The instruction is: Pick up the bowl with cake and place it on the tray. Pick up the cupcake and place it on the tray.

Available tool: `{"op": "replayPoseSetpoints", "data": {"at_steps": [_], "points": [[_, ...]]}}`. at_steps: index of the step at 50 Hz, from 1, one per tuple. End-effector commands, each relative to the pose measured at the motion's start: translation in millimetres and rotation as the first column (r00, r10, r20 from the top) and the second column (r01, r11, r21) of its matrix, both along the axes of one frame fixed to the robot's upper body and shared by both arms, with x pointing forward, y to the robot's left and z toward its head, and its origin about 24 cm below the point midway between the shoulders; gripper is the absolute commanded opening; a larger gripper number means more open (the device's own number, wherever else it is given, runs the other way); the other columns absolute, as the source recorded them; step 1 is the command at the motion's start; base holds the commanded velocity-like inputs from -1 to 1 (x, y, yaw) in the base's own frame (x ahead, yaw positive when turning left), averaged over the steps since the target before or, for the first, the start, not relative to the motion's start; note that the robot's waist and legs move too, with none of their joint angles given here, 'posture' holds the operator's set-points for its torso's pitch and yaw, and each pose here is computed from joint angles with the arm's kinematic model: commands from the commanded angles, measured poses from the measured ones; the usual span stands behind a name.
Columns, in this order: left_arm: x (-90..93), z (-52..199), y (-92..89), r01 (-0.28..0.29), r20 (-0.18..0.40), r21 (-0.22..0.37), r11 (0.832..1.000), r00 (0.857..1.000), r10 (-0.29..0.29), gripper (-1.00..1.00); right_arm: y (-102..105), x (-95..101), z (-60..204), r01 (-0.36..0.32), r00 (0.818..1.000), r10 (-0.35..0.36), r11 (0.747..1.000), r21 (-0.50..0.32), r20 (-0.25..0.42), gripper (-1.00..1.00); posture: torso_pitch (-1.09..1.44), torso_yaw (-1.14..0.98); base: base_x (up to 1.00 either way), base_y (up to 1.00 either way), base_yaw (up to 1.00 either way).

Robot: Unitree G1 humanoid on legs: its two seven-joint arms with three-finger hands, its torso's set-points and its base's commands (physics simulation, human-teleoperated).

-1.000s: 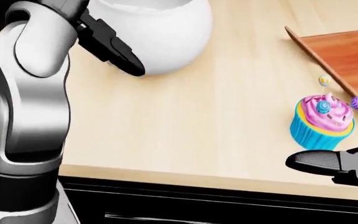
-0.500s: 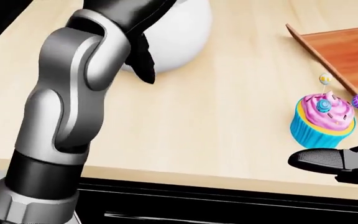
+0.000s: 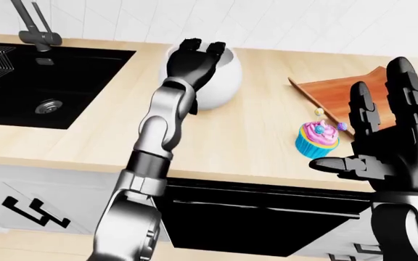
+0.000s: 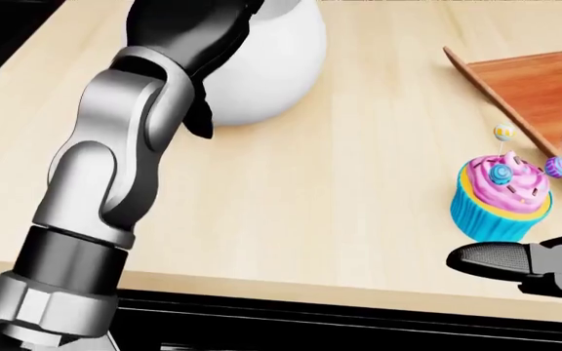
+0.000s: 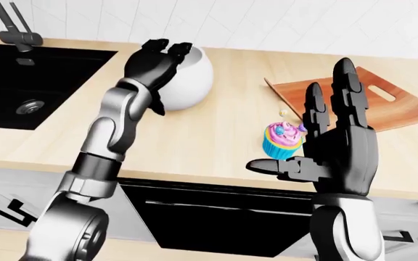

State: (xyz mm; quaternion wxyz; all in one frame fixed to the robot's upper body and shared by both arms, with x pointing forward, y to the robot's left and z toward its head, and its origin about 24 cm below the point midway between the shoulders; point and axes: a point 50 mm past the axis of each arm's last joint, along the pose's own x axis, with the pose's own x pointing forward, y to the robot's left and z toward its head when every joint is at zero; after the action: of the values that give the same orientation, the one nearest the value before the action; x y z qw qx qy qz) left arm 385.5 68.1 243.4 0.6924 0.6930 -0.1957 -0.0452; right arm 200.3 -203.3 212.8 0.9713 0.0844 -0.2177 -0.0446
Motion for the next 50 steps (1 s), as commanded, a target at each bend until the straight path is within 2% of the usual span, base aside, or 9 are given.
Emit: {"op": "replayPoseSetpoints", "data": {"at_steps": [1,6,15,19,32,37,44,47,50], "points": [[-2.5,21.1,0.1,0.000,0.087,-0.018,1.000,0.996,0.001,0.49,1.2,-5.0,10.4,0.001,0.998,0.000,1.000,-0.017,0.070,1.00,0.00,0.00,0.00,0.00,0.00],[-1.9,17.0,1.3,-0.012,0.067,-0.008,1.000,0.998,0.013,-0.02,1.3,-4.5,9.7,0.001,0.998,0.000,1.000,-0.017,0.070,1.00,0.00,0.00,0.00,0.00,0.00],[-3.5,9.3,3.8,-0.020,0.045,-0.007,1.000,0.999,0.020,-0.15,1.6,-6.2,9.9,0.002,0.998,-0.001,1.000,-0.018,0.070,1.00,0.00,0.00,0.00,0.00,0.00],[-12.0,20.4,5.5,-0.002,0.057,-0.043,0.999,0.998,0.005,-1.00,1.1,-7.5,12.4,0.004,0.997,-0.002,1.000,-0.021,0.072,1.00,0.00,0.00,0.00,0.00,0.00],[-44.8,50.5,17.2,0.040,0.143,-0.107,0.993,0.989,-0.025,-1.00,-0.8,-9.6,21.7,0.007,0.997,-0.004,0.999,-0.048,0.072,1.00,0.00,0.00,0.00,0.00,0.00],[-58.1,65.9,27.6,0.046,0.176,-0.138,0.989,0.984,-0.021,-1.00,-5.5,-14.1,41.4,0.021,0.996,-0.010,0.992,-0.122,0.086,1.00,0.00,0.00,0.00,0.00,0.00],[-67.8,73.0,31.1,0.055,0.198,-0.151,0.987,0.980,-0.024,-1.00,-2.0,-17.2,77.8,0.004,0.998,0.019,0.936,-0.353,0.061,1.00,0.00,0.00,0.00,0.00,0.00],[-71.1,77.9,32.3,0.060,0.215,-0.158,0.986,0.976,-0.025,-1.00,-0.3,-18.7,90.1,-0.001,0.998,0.027,0.891,-0.455,0.050,1.00,0.00,0.00,0.00,0.00,0.00],[-74.9,82.0,33.9,0.066,0.228,-0.165,0.984,0.973,-0.027,-1.00,1.2,-22.8,108.3,-0.015,0.998,0.043,0.820,-0.572,0.036,1.00,0.00,0.00,0.00,0.00,0.00]]}}
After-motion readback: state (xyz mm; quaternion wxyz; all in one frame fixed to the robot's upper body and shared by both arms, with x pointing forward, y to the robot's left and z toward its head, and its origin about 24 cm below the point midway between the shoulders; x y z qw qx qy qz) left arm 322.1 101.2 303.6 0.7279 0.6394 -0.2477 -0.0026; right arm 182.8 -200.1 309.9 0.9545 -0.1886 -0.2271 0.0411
